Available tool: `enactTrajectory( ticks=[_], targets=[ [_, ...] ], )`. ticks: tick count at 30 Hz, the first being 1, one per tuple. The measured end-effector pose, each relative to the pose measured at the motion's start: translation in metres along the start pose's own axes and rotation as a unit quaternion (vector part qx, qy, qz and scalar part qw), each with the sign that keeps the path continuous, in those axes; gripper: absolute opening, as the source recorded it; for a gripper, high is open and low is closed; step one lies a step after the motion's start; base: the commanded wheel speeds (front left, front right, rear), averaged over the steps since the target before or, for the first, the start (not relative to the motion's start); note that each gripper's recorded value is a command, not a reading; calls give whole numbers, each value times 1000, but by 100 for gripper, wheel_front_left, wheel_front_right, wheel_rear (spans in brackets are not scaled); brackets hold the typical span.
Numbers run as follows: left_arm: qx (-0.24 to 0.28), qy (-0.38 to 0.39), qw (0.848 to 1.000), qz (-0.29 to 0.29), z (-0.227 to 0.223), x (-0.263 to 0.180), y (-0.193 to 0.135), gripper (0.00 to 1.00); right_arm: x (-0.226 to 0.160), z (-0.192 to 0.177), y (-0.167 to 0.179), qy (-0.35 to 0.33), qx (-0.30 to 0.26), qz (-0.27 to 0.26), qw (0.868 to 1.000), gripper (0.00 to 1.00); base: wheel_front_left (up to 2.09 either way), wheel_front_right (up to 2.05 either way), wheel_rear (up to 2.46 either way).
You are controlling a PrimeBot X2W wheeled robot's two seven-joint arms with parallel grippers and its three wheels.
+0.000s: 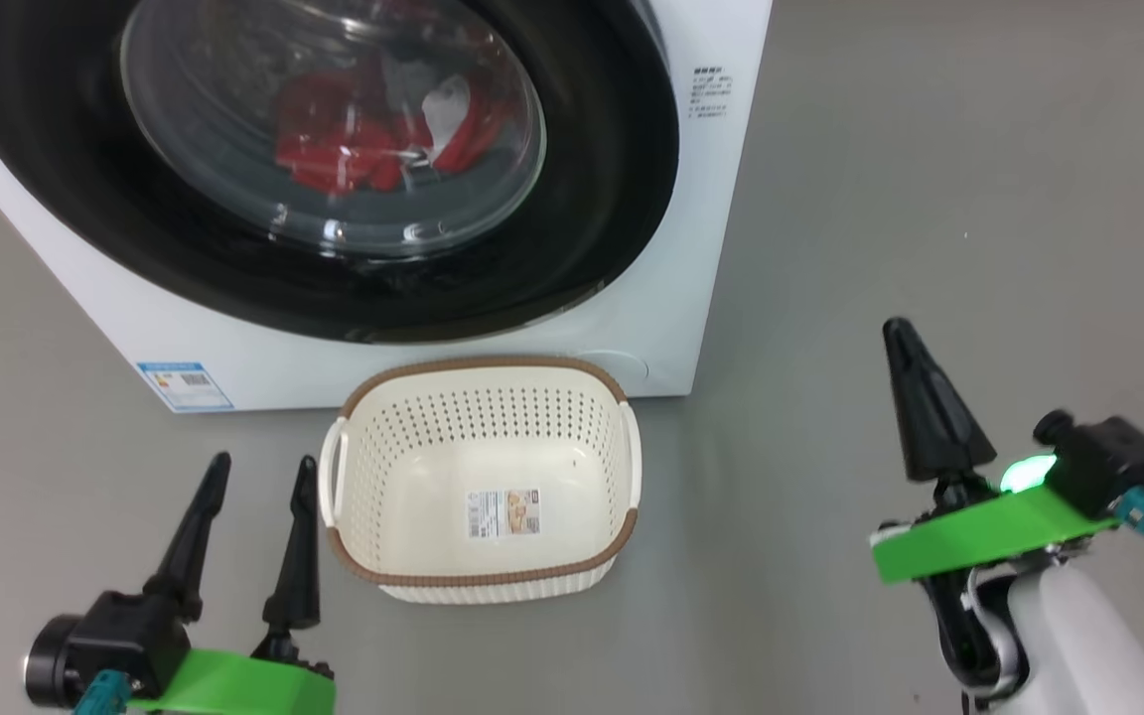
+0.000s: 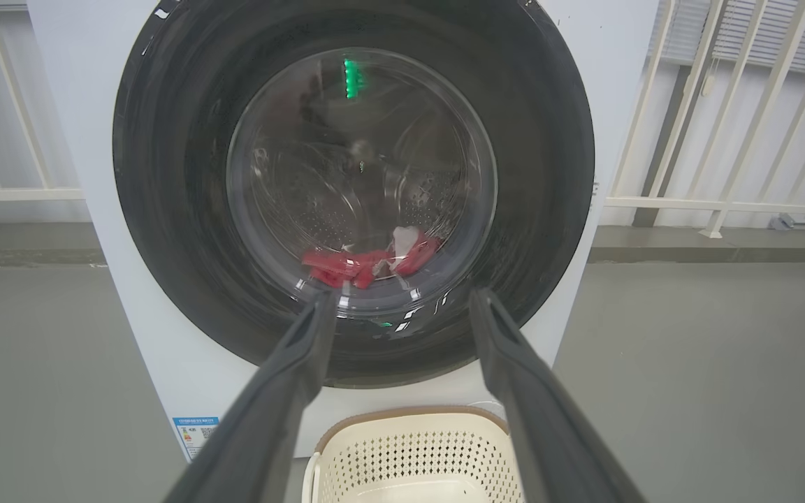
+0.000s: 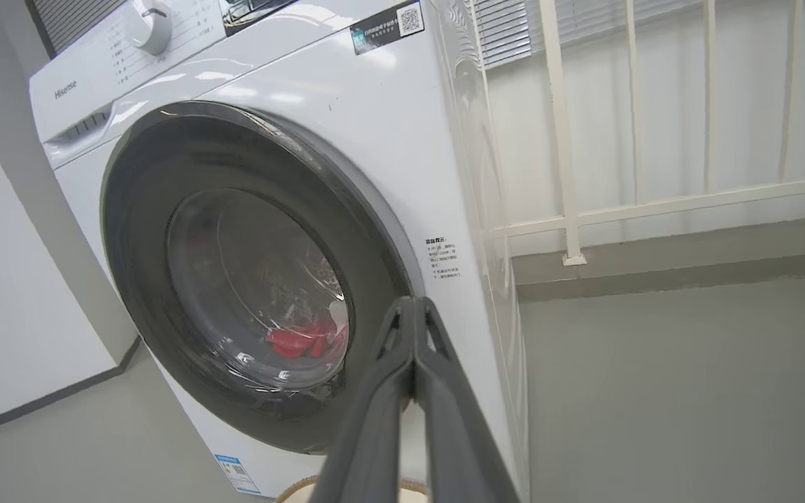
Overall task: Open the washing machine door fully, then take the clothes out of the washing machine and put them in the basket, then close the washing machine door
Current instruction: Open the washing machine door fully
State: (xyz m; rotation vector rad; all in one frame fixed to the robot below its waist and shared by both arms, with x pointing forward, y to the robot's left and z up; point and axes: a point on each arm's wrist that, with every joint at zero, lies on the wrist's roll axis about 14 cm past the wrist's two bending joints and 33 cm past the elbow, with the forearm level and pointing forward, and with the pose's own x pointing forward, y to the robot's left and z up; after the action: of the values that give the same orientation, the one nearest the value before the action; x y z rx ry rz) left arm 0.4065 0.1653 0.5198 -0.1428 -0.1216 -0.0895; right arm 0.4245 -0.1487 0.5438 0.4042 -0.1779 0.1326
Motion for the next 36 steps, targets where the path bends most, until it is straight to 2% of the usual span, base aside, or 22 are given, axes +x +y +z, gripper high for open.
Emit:
enactTrajectory(
  ticks=[6,10,16,25,36],
  targets=[
    [-16,3,1000,3,-7,14,2,100,30,-14,-2,8,91,-10,996,0,0,0,0],
    [-17,2,1000,2,-11,27,3,100,54,-23,-1,12,150,-13,988,0,0,0,0],
    [-23,12,1000,0,-25,42,4,100,97,-40,10,33,262,-10,964,0,0,0,0],
    [-29,28,999,-4,-47,60,6,100,156,-47,9,68,342,11,937,0,0,0,0],
    [-32,49,998,-2,-78,79,14,100,209,-76,11,157,447,51,879,0,0,0,0]
  ],
)
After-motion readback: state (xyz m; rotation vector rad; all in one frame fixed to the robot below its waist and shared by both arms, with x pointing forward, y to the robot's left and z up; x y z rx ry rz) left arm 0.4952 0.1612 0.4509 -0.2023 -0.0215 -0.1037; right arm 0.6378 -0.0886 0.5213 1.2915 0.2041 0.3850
